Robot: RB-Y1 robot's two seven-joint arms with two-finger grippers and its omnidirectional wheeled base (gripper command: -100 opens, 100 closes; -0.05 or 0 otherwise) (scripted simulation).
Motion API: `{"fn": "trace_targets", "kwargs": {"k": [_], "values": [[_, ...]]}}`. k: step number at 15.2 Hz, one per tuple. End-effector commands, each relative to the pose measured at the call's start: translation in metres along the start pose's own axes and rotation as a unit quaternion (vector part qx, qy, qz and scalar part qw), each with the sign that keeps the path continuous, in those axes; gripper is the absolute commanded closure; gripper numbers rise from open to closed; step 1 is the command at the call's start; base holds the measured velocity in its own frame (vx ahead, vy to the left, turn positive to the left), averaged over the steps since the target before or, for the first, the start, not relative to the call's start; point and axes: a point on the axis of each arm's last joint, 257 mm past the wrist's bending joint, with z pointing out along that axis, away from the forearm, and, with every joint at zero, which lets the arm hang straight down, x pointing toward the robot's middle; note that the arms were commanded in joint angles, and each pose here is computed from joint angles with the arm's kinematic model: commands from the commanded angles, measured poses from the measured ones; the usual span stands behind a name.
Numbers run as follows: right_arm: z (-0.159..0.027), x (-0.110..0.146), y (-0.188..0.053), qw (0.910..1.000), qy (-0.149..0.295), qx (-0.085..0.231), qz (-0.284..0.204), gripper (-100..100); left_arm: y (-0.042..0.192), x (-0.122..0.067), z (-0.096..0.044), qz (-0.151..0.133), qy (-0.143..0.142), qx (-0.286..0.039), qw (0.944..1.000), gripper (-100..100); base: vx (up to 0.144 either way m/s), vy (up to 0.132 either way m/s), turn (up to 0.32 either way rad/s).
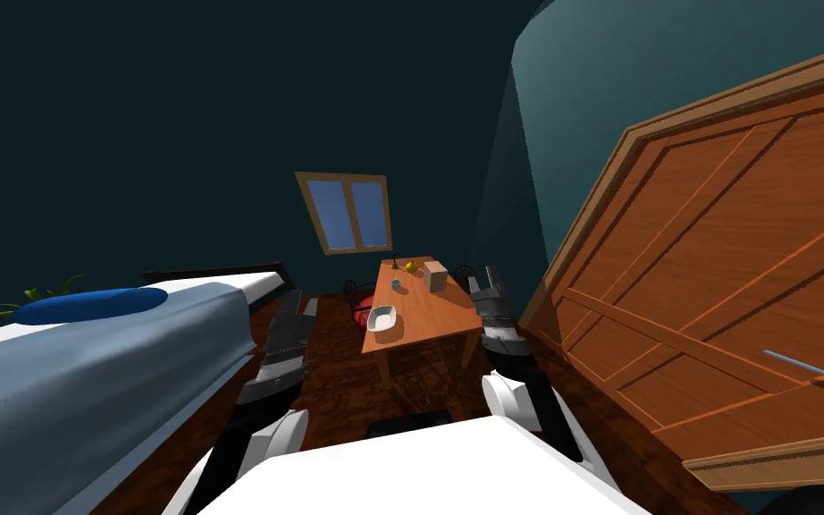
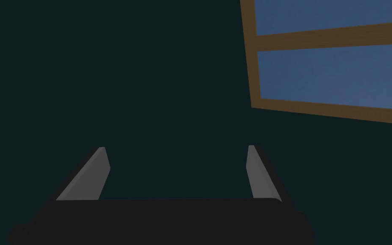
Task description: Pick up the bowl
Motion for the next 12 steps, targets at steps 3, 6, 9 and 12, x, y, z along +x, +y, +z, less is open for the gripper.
{"fn": "trace_targets", "kwargs": {"k": [3,6,9,12], "values": [[0.000,0.000,0.000,1.0000,0.000,0.000,0.000,0,0.014,0.004,0.000,0.015,0.028,-0.015,0.9994,-100,0.002,-0.013,-0.027],[0.000,0.000,0.000,1.0000,0.000,0.000,0.000,0,0.039,0.003,-0.001,0.030,0.047,-0.043,0.9975,-100,0.008,-0.028,-0.053],[0.000,0.000,0.000,1.0000,0.000,0.000,0.000,0,0.074,-0.003,-0.004,0.045,0.058,-0.084,0.9937,-100,0.015,-0.050,-0.078],[0.000,0.000,0.000,1.0000,0.000,0.000,0.000,0,0.101,-0.011,-0.006,0.055,0.059,-0.117,0.9898,-100,0.013,-0.052,-0.069]]}}
